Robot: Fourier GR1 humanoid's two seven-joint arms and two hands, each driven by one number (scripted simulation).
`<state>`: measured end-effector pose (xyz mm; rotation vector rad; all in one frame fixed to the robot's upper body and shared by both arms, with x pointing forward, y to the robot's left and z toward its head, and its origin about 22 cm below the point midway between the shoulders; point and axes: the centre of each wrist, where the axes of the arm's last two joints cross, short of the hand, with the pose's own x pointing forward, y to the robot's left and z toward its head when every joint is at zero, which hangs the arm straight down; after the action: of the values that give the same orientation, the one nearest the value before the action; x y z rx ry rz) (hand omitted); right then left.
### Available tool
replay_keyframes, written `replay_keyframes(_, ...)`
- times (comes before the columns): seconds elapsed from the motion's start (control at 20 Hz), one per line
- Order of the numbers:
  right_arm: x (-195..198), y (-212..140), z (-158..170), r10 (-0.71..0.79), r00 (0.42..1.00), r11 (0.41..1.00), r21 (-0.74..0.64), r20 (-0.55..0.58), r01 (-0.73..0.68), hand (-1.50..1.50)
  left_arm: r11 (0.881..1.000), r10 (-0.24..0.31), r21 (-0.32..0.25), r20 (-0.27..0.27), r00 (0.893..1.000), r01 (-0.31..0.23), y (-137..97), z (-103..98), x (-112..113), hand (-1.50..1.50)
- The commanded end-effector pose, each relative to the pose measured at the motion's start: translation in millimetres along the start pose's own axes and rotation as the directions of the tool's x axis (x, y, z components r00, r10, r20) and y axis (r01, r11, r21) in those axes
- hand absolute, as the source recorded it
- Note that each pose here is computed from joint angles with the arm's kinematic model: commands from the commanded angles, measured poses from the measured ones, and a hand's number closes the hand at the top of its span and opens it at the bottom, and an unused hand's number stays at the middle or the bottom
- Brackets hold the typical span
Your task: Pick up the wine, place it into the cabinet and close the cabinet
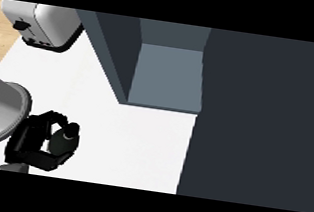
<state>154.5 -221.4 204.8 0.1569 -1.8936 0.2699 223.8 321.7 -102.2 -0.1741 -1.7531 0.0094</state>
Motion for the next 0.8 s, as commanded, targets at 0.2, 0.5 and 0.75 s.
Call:
replay_keyframes(0.2,18,0,27,-0.02,0.998,1.0,0.021,0.059,0.019,-1.5,0.989,-0.098,0.118,0.118,0.988,0.084,5,3,13,1.5)
replay_keyframes(0.5,17,4,20,-0.056,0.997,0.998,0.018,0.048,0.055,-1.5,0.997,-0.019,0.074,0.216,0.976,0.003,-22,-5,50,1.5)
replay_keyframes(0.75,17,-4,7,-0.039,0.998,0.999,0.021,0.045,0.038,-1.5,0.999,0.032,0.02,0.198,0.98,-0.036,-39,-24,92,1.5)
